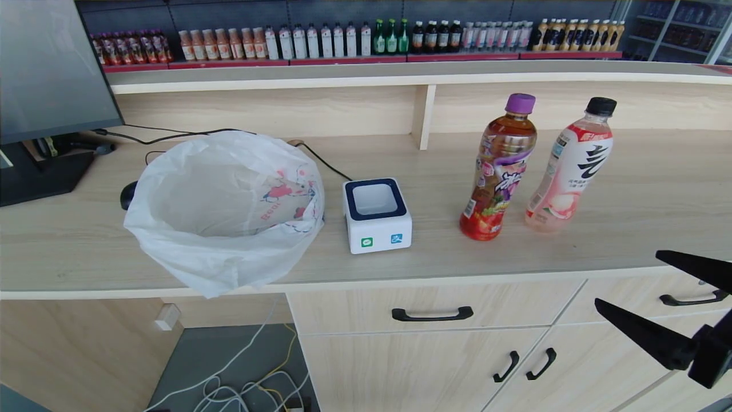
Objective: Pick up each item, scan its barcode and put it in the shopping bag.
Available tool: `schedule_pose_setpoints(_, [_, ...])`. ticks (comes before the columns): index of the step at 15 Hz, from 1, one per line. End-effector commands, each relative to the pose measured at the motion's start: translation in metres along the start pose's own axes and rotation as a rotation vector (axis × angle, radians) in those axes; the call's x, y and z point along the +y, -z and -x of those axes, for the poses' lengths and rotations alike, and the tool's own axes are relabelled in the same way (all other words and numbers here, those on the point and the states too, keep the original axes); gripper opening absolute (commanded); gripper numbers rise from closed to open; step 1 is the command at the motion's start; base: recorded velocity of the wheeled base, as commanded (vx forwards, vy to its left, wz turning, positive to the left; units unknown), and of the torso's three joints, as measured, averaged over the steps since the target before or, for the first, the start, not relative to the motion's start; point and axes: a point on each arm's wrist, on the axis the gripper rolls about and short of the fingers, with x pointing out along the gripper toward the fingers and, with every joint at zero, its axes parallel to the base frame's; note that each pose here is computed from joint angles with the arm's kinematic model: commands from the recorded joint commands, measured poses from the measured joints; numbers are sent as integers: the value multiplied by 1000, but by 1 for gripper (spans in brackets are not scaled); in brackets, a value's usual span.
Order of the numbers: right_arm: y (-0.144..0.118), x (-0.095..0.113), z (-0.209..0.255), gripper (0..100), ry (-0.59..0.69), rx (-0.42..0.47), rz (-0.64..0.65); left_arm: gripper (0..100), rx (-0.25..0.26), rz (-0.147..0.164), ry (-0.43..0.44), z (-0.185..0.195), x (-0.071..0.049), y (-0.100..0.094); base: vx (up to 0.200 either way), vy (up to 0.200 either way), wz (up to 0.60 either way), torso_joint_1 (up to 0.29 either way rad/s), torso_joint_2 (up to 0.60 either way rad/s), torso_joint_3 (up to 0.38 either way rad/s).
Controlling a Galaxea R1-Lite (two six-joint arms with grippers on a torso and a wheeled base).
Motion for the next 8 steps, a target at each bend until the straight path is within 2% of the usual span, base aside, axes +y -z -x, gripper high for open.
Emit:
schedule_pose_setpoints(1, [-1, 4, -33, 100, -41, 17, -29, 100, 0, 0, 0, 0, 0, 0, 0, 0, 0, 0, 0, 0])
schedule_pose_setpoints(5, [0, 7, -70, 100, -39, -38, -110, 100, 0, 0, 0, 0, 0, 0, 0, 0, 0, 0, 0, 0])
schedule_pose_setpoints(8, [-13, 14, -106, 100, -64, -127, -170, 100, 0, 0, 0, 0, 0, 0, 0, 0, 0, 0, 0, 0])
